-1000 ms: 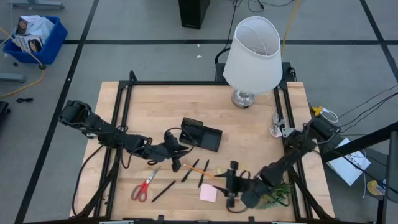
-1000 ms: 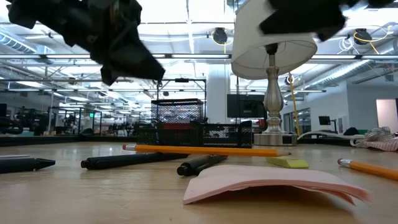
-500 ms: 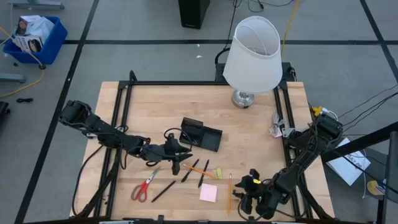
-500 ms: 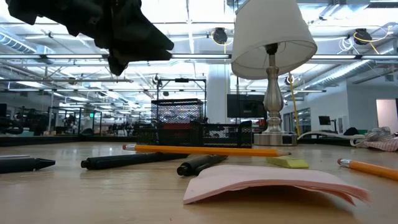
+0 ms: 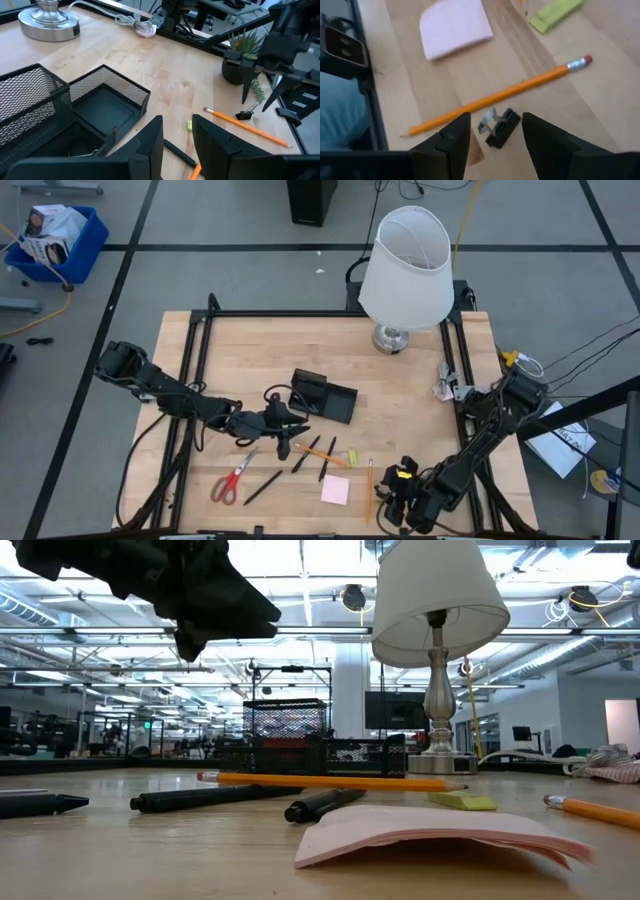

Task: Pick and place office supplies into organizer
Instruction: Put the black binder clip into the black desk organizer

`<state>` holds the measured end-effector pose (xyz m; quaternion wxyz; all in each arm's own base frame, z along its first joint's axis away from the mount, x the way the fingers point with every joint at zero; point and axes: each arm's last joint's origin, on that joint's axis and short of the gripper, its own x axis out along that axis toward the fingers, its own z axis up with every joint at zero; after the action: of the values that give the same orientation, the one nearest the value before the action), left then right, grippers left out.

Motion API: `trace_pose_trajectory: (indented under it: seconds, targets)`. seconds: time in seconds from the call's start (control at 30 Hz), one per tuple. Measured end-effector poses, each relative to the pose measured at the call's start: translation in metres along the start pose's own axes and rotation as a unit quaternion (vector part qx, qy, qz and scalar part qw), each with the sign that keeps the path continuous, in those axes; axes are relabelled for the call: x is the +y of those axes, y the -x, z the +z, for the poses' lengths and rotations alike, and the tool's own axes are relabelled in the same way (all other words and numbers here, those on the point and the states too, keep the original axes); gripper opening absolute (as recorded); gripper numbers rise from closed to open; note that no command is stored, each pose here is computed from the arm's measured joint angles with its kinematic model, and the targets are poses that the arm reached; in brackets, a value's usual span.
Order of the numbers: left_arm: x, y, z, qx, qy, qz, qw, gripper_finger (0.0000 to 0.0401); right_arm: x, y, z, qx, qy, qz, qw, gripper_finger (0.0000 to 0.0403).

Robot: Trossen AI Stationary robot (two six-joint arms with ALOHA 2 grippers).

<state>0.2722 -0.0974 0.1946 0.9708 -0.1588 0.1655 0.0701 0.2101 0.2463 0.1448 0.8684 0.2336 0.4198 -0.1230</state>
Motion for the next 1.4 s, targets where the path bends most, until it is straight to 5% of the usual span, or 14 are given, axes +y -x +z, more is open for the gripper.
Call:
trace_pose_trajectory:
  seconds: [0.4,0.9,1.4]
  targets:
    - [0.0,0.0,0.0,0.0,0.01,0.0,1.0,0.0106,-0.0012,-0.0008,0.0,-0.012,0.009,-0.008,1.0,0.0161]
    - [0.0,0.0,0.0,0.0,0.009,0.0,1.0,0.0106,-0.0008,-0.0008,0.0,-0.01,0.046,-0.007,0.999,0.0011]
    - [-0.0014,0.0001,-0.0005,0.011,-0.03,-0.023,0.999,0.0106,0.0007,-0.0033,0.0078,-0.056,0.111,-0.012,0.992,0.0007]
